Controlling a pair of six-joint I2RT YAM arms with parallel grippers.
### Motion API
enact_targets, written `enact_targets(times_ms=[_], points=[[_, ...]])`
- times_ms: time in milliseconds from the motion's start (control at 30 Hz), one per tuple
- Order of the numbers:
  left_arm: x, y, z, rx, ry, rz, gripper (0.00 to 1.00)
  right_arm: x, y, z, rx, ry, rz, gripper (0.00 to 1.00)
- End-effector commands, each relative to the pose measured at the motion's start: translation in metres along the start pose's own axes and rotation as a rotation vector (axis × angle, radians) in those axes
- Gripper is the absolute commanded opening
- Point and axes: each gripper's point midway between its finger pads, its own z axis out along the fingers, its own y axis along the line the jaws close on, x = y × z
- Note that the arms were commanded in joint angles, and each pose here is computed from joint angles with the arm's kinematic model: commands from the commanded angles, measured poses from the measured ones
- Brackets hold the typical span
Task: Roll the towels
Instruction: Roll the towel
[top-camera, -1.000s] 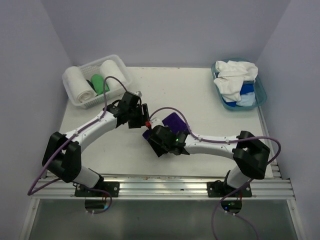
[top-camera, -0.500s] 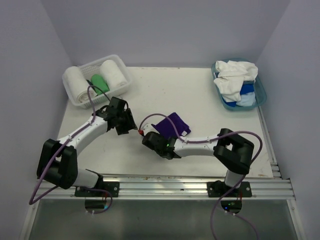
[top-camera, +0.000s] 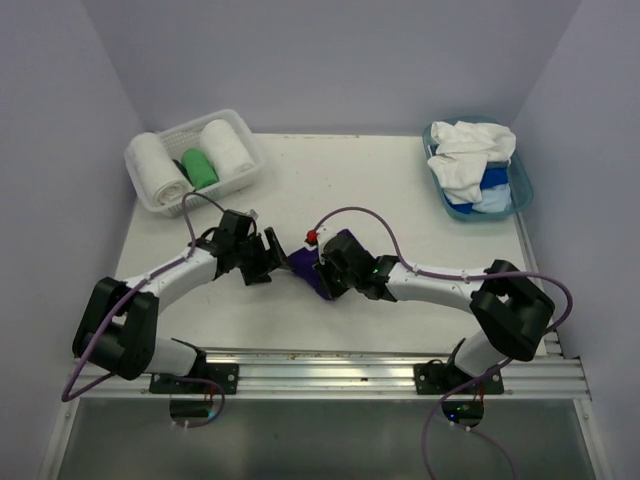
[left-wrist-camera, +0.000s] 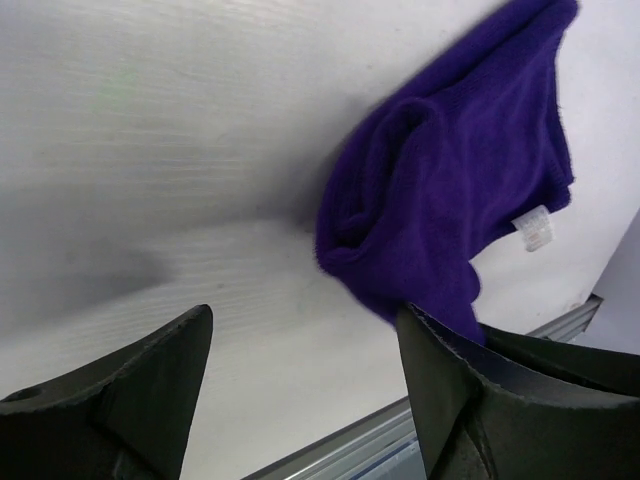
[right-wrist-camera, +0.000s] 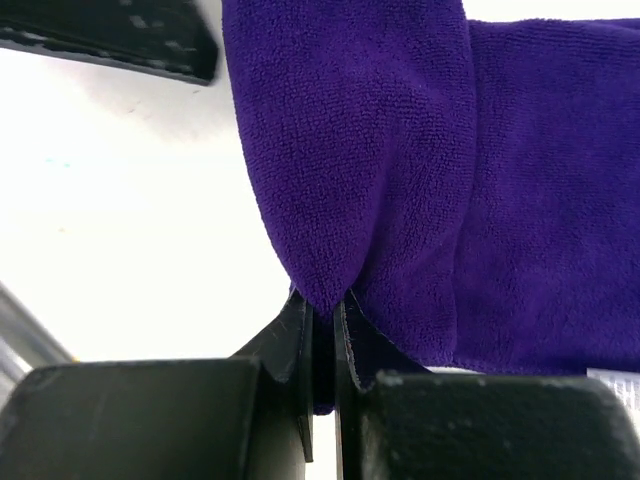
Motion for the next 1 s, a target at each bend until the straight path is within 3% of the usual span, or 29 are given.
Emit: enact_targets(times_ms=[0,367,533,633,667,700,733,767,800,867,967], points=[[-0.003,-0.04,-0.002,0.15,-0.019,0.04,0.79,-0.003,0.032,-0.008,-0.167,-0.012,0.035,0.0],[0.002,-0.043,0.019,0.171,-0.021,-0.004,0.79,-0.002,0.031,-0.004,-0.16,0.0,0.049,0.0],[0.003,-0.04,0.032,0.137,-0.002,-0.016,0.68,0.002,0.029,-0.003,-0.151,0.008,0.048,0.0],[0.005,-0.031,0.041,0.09,0.014,-0.026,0.47,0.004,0.028,-0.003,-0.15,0.015,0.041,0.0],[0.006,-0.027,0.045,0.072,0.025,-0.031,0.32,0.003,0.028,-0.003,-0.15,0.013,0.028,0.01],[0.006,-0.028,0.046,0.068,0.03,-0.03,0.23,0.002,0.028,-0.005,-0.15,0.019,0.025,0.1],[0.008,-0.026,0.046,0.058,0.041,-0.033,0.16,0.001,0.028,-0.006,-0.15,0.02,0.02,0.31],[0.009,-0.025,0.045,0.051,0.046,-0.034,0.05,0.0,0.027,-0.007,-0.145,0.021,0.008,0.37],[0.01,-0.025,0.044,0.048,0.048,-0.033,0.0,-0.006,0.028,-0.011,-0.141,0.013,0.0,0.44],[0.012,-0.019,0.042,0.014,0.056,-0.044,0.0,-0.016,0.027,-0.015,-0.109,-0.013,-0.033,0.55],[0.016,-0.012,0.039,-0.019,0.068,-0.051,0.0,-0.024,0.027,-0.017,-0.08,-0.026,-0.073,0.61]])
